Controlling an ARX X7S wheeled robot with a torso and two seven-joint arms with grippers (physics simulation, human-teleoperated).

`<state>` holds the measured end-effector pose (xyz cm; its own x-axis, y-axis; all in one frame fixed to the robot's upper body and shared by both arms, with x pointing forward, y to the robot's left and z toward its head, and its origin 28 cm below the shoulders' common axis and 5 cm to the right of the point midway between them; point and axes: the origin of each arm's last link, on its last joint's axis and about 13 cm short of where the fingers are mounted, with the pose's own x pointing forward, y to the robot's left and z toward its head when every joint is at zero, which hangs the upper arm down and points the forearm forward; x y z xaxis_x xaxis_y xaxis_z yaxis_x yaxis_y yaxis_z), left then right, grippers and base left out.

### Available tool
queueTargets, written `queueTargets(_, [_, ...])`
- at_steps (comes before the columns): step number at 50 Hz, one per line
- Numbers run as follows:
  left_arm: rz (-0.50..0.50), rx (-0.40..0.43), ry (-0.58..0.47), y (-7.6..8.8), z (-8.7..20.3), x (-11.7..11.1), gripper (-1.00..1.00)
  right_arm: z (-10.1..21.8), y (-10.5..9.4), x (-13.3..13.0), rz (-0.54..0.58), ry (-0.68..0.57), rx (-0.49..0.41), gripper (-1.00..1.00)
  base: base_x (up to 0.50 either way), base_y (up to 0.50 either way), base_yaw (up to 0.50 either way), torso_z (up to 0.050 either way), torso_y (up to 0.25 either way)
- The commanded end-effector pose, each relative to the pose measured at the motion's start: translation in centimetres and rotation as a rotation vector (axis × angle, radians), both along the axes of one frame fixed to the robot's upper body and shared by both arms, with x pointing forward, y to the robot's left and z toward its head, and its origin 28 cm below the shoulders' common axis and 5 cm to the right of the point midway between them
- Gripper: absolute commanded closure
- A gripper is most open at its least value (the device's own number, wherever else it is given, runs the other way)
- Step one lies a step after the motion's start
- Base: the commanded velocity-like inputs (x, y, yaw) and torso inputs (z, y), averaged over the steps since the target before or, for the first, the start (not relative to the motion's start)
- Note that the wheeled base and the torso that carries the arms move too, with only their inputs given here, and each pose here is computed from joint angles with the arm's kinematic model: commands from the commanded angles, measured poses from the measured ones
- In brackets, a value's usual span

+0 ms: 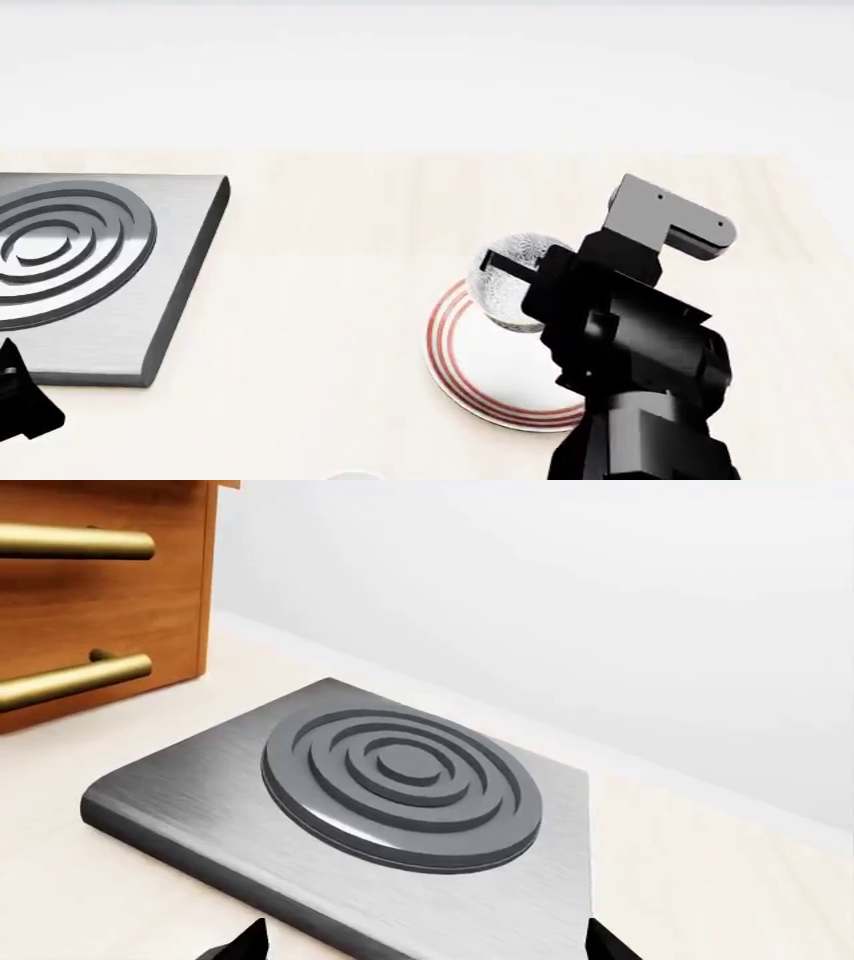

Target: Pick the akita bowl between the plate and the ramekin and place it on the plate.

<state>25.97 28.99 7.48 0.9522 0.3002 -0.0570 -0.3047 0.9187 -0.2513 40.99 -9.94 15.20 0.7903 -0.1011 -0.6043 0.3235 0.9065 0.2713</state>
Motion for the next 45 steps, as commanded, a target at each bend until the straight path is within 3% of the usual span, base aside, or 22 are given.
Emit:
queueTargets(1, [0.000,0.000,-0.001,0.02,0.04,0.00,-1.00,-0.32,0.24,-0.07,-0.055,0.024,0.038,1.00,0.00,0.00,0.00,0.000,0.000])
queueTargets(21, [-0.001,0.000,-0.003,-0.02,0.14,-0.12,-1.00,-0.36,0.18,-0.08,-0.120,0.046,0.128,1.00,0.00,0.00,0.00,0.000,0.001])
queueTargets(45, [-0.002,-0.003,-0.002,0.04,0.02,0.03,-1.00,-1.00,0.65,-0.29,-0.130,0.078,0.099,1.00,0.00,0.00,0.00,0.000,0.000])
